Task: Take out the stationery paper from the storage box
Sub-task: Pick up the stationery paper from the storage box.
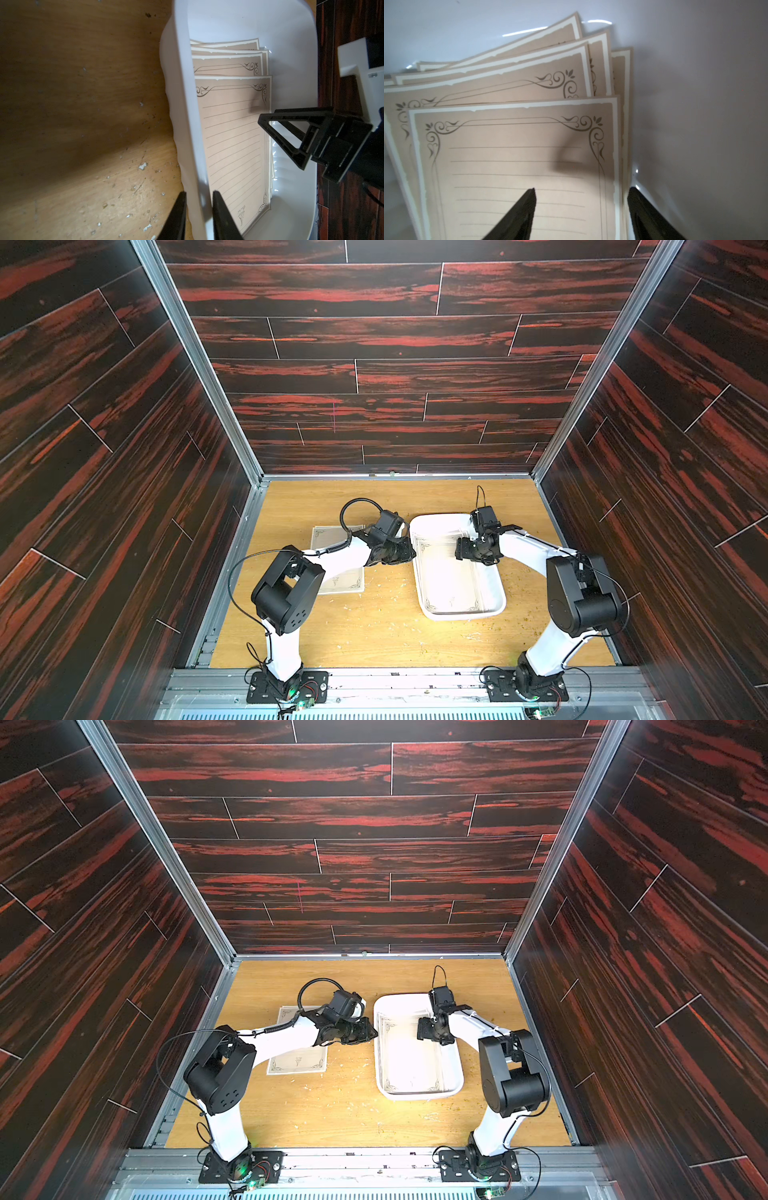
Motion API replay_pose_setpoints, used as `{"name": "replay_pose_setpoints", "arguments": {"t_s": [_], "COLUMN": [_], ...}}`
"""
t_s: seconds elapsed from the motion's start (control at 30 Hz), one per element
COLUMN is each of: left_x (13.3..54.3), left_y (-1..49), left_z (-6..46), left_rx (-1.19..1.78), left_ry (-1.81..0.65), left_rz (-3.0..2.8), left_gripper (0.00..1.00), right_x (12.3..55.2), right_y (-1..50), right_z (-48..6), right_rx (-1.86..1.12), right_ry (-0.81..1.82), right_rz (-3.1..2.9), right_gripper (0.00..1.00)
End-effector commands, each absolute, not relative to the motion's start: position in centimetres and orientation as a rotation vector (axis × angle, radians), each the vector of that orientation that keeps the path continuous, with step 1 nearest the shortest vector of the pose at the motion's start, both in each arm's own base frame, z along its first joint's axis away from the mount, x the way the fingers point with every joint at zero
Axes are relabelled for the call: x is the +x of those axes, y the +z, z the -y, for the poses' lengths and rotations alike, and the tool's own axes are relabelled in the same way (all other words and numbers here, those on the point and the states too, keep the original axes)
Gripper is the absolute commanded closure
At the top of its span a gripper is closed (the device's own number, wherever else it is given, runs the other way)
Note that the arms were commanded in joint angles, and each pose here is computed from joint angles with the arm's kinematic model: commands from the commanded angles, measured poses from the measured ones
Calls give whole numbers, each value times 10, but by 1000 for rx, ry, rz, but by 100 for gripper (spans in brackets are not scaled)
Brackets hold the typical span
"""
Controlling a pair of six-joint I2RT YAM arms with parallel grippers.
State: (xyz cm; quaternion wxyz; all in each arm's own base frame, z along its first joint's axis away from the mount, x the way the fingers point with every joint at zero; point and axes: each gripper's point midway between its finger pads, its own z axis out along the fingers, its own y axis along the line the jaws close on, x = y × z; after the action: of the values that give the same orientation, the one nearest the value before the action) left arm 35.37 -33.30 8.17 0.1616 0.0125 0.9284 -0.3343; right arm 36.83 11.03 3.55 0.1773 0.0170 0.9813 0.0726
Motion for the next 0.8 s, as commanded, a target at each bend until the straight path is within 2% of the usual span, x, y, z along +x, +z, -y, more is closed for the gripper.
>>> {"name": "replay_pose_setpoints", "arguments": {"t_s": [0.0,0.77], "left_x": [354,353], "left_y": [81,79], "left_z": [334,336], "left_rx": [28,29], "left_ry": [-949,-962], "left_rz": [-2666,-2672], "left_gripper": [75,75], "right_x": [369,378], "right_y": [31,58], "right_z": [-114,-128], "right_rx": [35,-6], "right_ry": [210,288], "right_rz": [-2795,-2716], "right_gripper": [27,30]}}
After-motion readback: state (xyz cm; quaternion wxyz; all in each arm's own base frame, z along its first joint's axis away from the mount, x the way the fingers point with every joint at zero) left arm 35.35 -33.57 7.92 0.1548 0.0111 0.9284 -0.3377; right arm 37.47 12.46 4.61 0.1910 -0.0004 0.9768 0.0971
